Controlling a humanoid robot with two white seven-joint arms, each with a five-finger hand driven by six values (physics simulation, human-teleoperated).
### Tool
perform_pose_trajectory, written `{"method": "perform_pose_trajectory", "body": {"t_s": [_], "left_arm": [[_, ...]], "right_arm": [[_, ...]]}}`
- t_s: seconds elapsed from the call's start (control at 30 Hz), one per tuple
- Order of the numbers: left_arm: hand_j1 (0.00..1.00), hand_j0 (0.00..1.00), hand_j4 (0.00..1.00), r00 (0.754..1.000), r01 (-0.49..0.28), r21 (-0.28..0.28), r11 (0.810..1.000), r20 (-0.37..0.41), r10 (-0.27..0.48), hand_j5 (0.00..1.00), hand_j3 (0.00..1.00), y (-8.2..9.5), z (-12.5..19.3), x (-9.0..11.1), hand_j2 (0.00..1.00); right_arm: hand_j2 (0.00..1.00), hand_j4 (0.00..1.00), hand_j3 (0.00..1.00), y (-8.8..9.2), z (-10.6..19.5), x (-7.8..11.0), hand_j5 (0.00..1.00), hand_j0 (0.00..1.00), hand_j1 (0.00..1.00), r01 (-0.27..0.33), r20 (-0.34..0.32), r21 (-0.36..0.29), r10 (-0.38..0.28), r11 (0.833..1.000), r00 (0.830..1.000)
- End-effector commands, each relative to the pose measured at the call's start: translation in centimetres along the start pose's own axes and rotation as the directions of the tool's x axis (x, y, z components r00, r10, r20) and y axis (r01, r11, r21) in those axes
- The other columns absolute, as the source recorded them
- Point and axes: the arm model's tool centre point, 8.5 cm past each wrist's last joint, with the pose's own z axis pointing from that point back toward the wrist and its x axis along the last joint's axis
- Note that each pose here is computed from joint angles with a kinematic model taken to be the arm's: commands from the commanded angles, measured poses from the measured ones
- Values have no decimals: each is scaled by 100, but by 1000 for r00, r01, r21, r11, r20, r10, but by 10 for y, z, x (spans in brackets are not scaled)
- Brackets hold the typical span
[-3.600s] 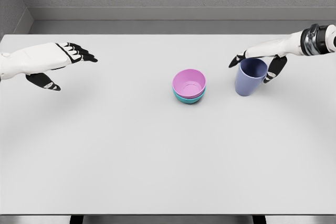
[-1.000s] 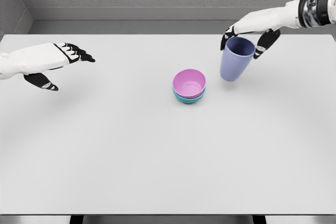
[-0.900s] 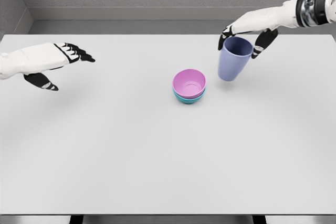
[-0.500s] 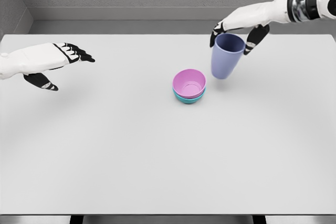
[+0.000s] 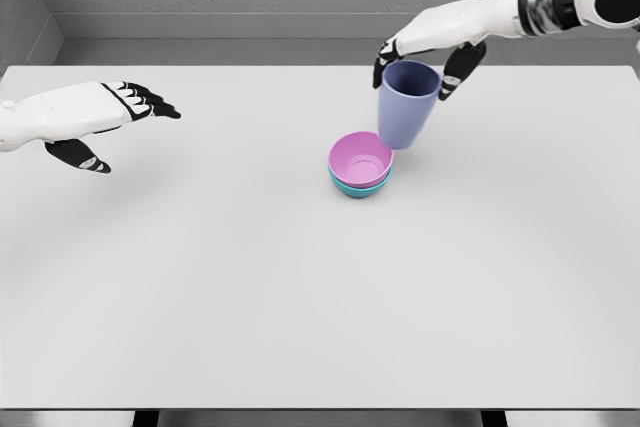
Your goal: Stacking bowl and cup with both arms
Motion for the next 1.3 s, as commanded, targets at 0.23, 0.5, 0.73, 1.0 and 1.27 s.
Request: {"method": "perform_pose_trajectory", "body": {"t_s": [0.23,0.5,0.73,1.0,1.27], "left_arm": [[100,100,100,1000,-5,3,1000,0,5,100,100,0,0,0,100],[100,100,100,1000,-5,0,1000,-1,5,100,100,0,0,0,100],[100,100,100,1000,-6,1,1000,0,6,100,100,0,0,0,100],[100,100,100,1000,-7,-7,1000,-1,7,100,100,-3,0,0,100],[100,100,100,1000,-8,-5,1000,-1,8,100,100,-3,0,0,100]], "right_arm": [[72,72,72,-7,-14,12,72,72,72,-14,34,1,14,1000,999],[72,72,72,-11,-24,19,72,72,72,-22,56,3,22,1000,998],[72,72,72,-11,-29,22,72,72,72,-23,66,7,23,1000,998],[72,72,72,-10,-33,25,72,72,72,-26,74,11,25,1000,997],[72,72,72,-8,-34,28,72,72,72,-31,84,18,30,999,996]]}}
